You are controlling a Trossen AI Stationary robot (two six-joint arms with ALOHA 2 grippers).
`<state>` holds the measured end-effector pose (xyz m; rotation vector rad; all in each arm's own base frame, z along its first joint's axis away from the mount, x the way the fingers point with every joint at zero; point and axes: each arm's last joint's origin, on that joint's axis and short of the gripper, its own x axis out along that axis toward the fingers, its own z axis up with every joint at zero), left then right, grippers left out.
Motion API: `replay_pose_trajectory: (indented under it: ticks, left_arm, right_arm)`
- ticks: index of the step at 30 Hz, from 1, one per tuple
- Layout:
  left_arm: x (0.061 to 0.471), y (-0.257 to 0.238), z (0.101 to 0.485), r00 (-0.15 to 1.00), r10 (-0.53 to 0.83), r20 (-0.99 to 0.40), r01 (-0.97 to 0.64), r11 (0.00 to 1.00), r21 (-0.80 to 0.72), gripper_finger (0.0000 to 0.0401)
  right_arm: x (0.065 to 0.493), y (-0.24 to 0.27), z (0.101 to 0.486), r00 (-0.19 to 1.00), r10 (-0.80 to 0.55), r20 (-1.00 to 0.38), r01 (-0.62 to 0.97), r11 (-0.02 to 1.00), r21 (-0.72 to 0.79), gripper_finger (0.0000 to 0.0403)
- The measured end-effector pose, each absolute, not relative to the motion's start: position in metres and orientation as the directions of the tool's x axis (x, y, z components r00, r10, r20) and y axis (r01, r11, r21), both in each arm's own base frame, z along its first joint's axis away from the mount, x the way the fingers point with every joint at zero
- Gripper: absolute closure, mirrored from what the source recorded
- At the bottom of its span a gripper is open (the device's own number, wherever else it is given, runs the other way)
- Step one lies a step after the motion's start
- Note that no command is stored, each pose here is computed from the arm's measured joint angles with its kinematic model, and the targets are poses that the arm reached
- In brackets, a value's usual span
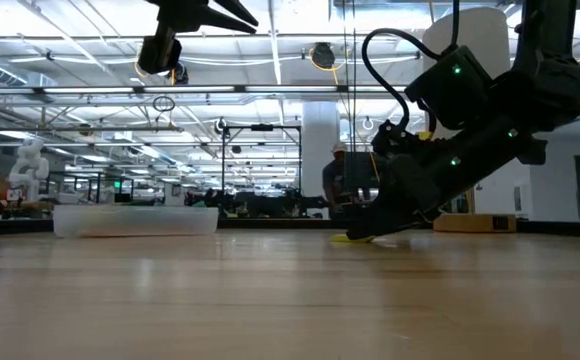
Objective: Pack school essentials
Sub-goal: Put the green eraser into the supply box
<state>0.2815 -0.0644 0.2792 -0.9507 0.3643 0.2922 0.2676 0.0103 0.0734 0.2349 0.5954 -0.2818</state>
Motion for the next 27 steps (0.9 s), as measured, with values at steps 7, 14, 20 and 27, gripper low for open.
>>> replay_pose_trajectory:
  ticks: [7,14,20,27]
  left_arm:
    - [0.2811,-0.0643,0.2783,0.897,0.086,-0.434,-0.404,0.557,-0.726,0.0375]
    - [0.2811,-0.0642,0.2782,0.896,0.086,-0.435,-0.403,0.571,-0.716,0.0375]
    - [0.2811,-0.0642,0.2781,0.896,0.087,-0.435,-0.403,0.572,-0.715,0.0375]
    - [0.2799,-0.0639,0.276,0.885,0.089,-0.457,-0.422,0.568,-0.707,0.0375]
  right_arm:
    - [0.2676,0.0102,0.0733,0.792,-0.193,-0.58,0.327,0.935,0.135,0.0255]
    - [0.2677,0.0105,0.0732,0.793,-0.19,-0.579,0.324,0.936,0.138,0.0296]
    - [0.2682,0.0109,0.0739,0.8,-0.181,-0.572,0.32,0.935,0.152,0.0322]
    - [0.2687,0.0128,0.0789,0.818,-0.146,-0.556,0.282,0.945,0.167,0.0322]
